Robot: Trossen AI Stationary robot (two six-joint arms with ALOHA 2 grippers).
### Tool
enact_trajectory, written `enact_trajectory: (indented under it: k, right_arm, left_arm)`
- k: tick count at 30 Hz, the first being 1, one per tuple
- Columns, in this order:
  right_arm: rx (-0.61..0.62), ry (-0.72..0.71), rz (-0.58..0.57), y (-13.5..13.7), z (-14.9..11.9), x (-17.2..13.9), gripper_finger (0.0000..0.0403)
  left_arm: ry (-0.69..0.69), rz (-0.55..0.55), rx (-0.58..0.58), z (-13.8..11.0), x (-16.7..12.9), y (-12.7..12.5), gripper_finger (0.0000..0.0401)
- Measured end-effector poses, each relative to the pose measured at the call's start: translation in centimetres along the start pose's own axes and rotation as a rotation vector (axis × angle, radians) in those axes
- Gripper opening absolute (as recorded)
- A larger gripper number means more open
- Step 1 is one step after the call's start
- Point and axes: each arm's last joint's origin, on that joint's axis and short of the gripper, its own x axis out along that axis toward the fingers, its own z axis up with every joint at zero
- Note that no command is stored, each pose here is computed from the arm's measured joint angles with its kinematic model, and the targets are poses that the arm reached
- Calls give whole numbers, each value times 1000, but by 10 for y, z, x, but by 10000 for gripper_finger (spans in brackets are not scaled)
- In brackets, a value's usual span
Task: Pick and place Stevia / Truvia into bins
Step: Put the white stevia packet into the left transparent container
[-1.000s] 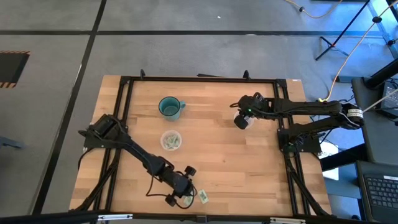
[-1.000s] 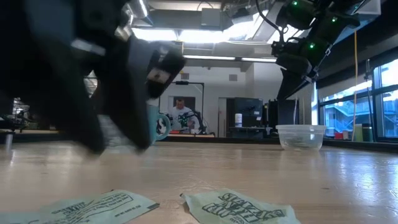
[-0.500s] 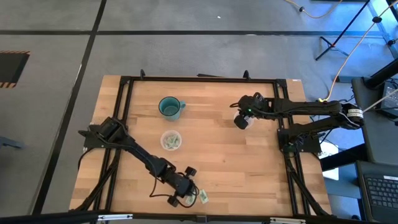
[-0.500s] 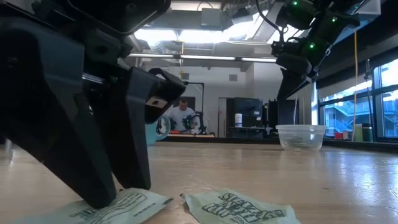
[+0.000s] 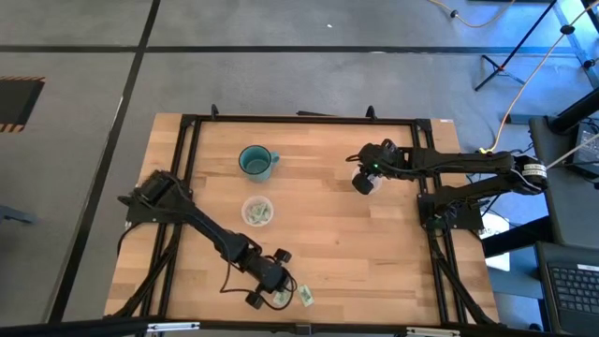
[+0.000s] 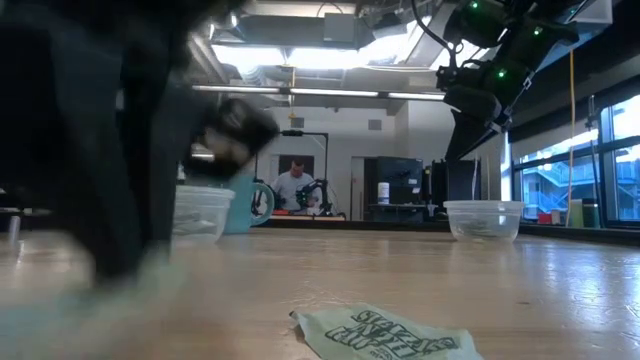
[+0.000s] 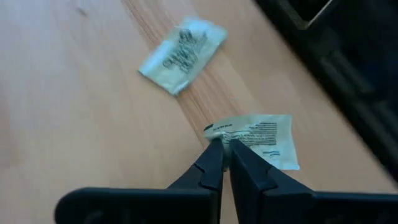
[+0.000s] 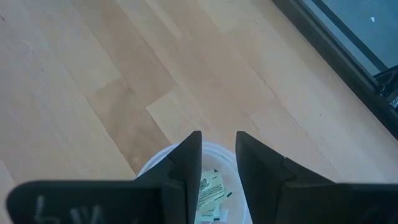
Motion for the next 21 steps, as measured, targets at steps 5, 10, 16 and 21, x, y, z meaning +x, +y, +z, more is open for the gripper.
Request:
enact_trajectory:
  k: [5,10,16,21]
  right_arm:
    - [0,1,0,0,0,0,102]
    - [0,1,0,0,0,0,102]
    - [1,1,0,0,0,0,102]
    - [-12,1,0,0,0,0,102]
  left_arm:
    - [5,41,-32,14,-41,7,7]
    - [38,126,-75,19,-85,19,6]
    - [214,391,-214,1,-132,45,9]
    - [369,555,-317,-17,-152,71,8]
